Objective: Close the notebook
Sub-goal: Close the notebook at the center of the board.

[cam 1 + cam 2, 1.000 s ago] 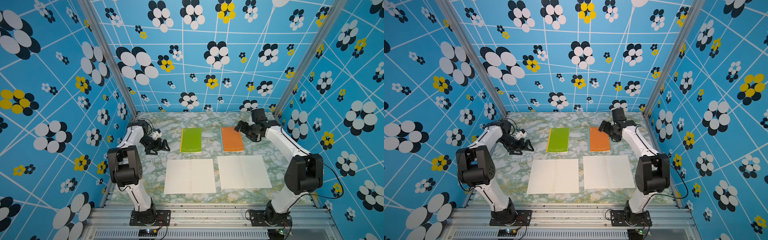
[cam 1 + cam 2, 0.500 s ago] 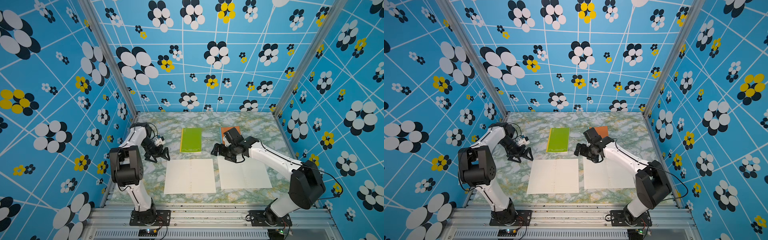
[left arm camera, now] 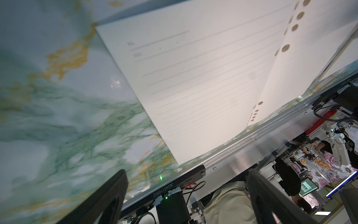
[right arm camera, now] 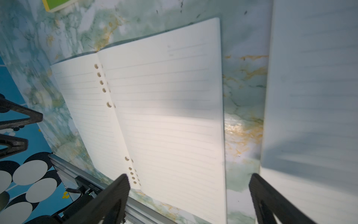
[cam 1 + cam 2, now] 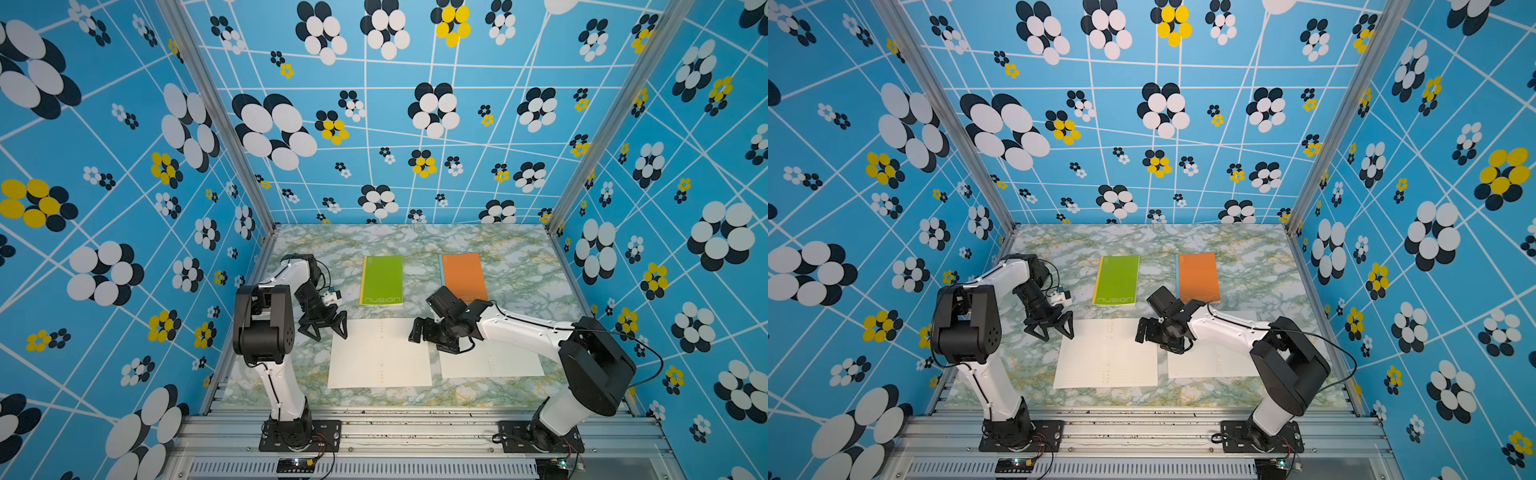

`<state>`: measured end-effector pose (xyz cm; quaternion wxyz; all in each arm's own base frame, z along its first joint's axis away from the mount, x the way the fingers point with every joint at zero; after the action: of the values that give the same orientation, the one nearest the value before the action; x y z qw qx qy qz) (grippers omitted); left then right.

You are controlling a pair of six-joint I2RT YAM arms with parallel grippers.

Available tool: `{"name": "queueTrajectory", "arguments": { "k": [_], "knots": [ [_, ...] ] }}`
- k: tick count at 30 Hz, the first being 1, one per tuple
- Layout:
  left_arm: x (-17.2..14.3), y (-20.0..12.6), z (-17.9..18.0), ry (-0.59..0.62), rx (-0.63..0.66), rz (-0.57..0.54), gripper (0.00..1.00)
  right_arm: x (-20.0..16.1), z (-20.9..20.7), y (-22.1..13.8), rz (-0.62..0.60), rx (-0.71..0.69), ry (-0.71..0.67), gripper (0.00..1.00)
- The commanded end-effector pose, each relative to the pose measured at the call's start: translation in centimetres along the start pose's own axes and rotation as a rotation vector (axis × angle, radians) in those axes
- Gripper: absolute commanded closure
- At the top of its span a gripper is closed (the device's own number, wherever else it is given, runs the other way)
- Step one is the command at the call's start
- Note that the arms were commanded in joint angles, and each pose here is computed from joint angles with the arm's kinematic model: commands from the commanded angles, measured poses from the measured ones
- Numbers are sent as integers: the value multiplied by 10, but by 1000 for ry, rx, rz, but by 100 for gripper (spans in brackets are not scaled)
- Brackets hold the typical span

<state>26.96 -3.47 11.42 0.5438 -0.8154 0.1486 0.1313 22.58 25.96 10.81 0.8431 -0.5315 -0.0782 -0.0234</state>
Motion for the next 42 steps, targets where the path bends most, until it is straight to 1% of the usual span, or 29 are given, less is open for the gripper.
{"name": "queueTrajectory", "arguments": {
  "k": [1,12,23,36,42],
  "knots": [
    [1,11,4,-21,16,37,1,-3,-3,8,17,-3,20,1],
    [16,27,8,-46,29,58,1,-4,-5,25,55,-4,25,1],
    [21,41,10,-67,28,85,1,-2,2,34,74,8,28,1],
    [28,43,5,-79,23,66,1,-5,18,36,77,26,6,1],
    [32,41,0,-82,-11,46,1,-2,22,36,68,34,4,1]
  ]
}}
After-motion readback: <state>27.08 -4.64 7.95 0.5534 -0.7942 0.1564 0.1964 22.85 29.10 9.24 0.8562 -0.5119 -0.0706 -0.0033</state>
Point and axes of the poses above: each gripper's point midway between its finger pads, its own y axis out along the fingers, its own z axis along the line the jaws close on, x = y × z, the point moved 6 cm from there along -y, back along the fingers, and after that the axes turned 10 degrees about -y, right-handed, at the moved point
